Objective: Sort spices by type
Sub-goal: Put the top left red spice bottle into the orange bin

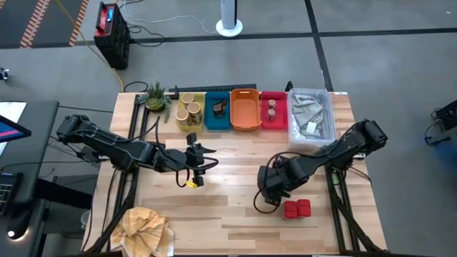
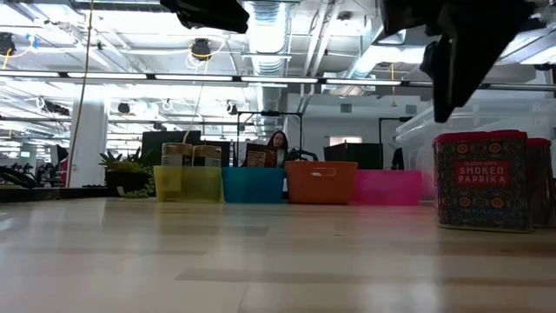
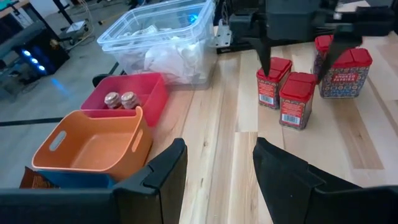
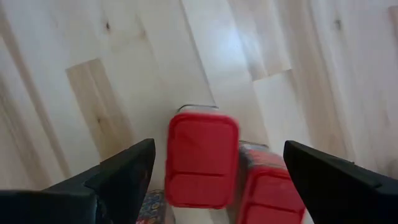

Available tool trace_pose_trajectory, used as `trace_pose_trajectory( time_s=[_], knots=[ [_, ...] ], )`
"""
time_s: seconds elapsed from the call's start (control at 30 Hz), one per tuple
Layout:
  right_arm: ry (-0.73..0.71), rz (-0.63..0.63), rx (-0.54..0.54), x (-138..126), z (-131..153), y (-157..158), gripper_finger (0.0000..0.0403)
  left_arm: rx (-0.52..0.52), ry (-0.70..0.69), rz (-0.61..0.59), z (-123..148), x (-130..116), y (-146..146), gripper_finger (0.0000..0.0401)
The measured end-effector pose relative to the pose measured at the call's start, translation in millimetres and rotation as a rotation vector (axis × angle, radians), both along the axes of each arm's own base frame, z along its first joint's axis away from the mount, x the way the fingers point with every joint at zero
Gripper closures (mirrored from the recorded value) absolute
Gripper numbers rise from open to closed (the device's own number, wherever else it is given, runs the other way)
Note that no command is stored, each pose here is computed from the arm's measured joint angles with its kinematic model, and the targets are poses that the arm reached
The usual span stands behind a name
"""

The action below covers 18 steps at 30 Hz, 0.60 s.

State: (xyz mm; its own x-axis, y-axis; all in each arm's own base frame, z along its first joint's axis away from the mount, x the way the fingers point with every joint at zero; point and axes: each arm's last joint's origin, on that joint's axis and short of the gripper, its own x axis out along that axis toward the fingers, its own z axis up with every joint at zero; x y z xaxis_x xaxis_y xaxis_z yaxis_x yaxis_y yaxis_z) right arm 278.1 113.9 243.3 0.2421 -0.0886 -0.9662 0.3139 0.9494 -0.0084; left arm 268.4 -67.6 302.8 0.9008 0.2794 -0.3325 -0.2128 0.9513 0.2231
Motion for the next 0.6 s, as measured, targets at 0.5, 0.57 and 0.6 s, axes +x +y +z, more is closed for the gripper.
trace_pose_trajectory(
  time_s=[0.5, 0.57, 0.6],
  knots=[
    [0.015, -0.003, 0.035, 6.0, -33.0, 0.4, 0.0017, -0.01, 0.015, 0.005, -1.7, -0.7, 0.2, 0.0228],
    [0.007, -0.009, 0.046, 5.9, -39.6, -1.3, 0.0017, -0.01, 0.016, 0.005, -1.7, -0.8, 0.2, 0.0228],
    [0.012, -0.01, 0.045, 5.0, -41.9, -1.8, 0.0019, -0.01, 0.016, 0.005, -1.8, -0.8, 0.2, 0.0228]
  ],
)
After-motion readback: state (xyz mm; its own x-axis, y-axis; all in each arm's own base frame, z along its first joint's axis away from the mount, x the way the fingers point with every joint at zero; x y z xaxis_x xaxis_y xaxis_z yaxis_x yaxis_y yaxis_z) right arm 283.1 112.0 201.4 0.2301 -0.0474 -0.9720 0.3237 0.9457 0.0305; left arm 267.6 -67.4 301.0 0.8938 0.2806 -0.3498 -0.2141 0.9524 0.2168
